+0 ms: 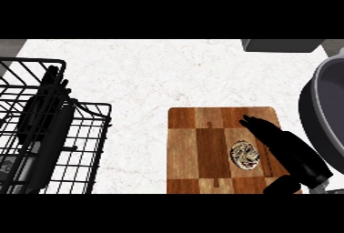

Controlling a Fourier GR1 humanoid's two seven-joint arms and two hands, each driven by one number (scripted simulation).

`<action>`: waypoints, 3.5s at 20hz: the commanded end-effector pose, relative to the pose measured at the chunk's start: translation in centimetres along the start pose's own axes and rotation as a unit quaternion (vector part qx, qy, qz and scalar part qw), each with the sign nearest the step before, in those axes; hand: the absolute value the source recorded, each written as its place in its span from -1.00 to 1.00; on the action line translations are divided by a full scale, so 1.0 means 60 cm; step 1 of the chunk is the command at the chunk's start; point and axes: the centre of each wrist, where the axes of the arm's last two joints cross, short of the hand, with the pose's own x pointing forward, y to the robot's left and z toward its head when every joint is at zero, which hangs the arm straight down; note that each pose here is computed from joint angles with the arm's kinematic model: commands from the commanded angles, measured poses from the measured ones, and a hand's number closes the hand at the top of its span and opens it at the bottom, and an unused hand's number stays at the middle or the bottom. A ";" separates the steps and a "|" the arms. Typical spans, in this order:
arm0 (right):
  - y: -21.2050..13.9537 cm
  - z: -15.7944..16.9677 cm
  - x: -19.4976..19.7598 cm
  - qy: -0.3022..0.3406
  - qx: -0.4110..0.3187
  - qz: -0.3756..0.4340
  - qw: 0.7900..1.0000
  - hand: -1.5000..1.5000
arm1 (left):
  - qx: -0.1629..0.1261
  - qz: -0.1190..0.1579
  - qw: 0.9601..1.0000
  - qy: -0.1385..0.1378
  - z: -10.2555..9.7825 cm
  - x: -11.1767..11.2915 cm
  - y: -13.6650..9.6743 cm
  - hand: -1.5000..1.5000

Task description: Pick the cupcake from the cutting board and place it in the pot

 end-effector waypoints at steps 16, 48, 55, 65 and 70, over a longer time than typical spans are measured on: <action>0.104 -0.088 0.022 -0.099 0.019 0.030 0.994 1.00 | -0.023 0.034 0.998 -0.052 -0.025 0.070 -0.033 0.00; 0.045 0.075 0.270 0.023 -0.317 0.063 0.946 1.00 | -0.003 0.022 0.998 -0.055 -0.005 0.032 -0.029 0.00; -0.036 0.145 0.225 0.083 -0.445 0.069 0.889 1.00 | -0.004 0.027 0.998 -0.055 -0.006 0.042 -0.031 0.00; -0.107 0.174 0.112 0.160 -0.431 0.085 0.884 1.00 | -0.008 0.030 0.998 -0.052 -0.006 0.040 -0.042 0.00; -0.139 0.164 0.011 0.184 -0.441 0.068 0.876 1.00 | -0.018 0.034 0.998 -0.053 -0.013 0.037 -0.048 0.00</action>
